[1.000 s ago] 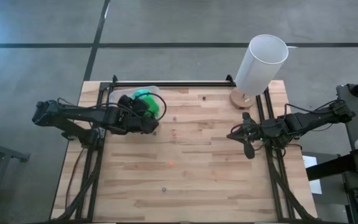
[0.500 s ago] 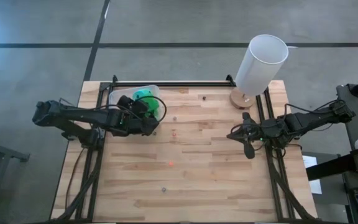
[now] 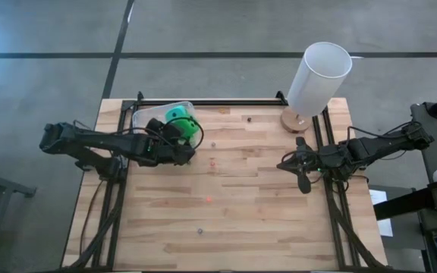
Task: Pick & Place Dice
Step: Put the green large dice into the transparent bin, then put the small blue dice into the transparent bin
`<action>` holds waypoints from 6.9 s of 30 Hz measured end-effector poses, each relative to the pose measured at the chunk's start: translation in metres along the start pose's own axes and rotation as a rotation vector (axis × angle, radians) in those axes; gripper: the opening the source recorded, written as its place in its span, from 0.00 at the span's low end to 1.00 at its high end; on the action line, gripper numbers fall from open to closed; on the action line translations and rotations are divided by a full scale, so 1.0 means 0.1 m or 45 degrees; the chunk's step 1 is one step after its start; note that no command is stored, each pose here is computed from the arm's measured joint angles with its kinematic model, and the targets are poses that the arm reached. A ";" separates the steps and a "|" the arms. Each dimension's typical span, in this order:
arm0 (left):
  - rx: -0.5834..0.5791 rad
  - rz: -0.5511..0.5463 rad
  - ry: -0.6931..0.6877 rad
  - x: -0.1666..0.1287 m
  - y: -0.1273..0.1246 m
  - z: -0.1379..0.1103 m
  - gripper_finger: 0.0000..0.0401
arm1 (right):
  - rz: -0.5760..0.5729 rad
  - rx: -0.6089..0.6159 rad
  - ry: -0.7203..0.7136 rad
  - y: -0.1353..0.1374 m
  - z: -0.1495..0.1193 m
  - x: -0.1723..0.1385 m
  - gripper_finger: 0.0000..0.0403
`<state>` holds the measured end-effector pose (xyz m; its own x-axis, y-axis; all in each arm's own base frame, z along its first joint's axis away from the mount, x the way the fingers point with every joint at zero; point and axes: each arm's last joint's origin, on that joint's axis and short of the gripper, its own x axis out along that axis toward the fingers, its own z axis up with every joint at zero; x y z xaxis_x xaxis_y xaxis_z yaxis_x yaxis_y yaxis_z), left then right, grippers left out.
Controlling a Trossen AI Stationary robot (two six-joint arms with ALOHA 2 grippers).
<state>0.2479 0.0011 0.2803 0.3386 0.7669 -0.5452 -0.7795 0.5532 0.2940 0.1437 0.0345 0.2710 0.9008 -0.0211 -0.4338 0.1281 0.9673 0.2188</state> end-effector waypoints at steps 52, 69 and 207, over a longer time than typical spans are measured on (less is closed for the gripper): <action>-0.008 0.096 -0.025 -0.15 0.27 -0.01 0.82 | 0.000 0.000 0.001 0.00 0.00 0.00 0.02; -0.184 -0.170 -0.018 -0.48 0.47 0.37 0.76 | 0.000 0.000 0.000 0.00 0.00 0.00 0.02; 0.464 -1.087 0.417 -0.51 -1.48 -0.99 0.14 | 0.022 -0.062 -0.092 0.02 0.07 0.00 0.02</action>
<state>0.2941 -0.1525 0.1868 0.5067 -0.0347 -0.8614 -0.1123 0.9880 -0.1059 0.1467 0.0351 0.2776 0.9305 -0.0211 -0.3658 0.0939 0.9788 0.1822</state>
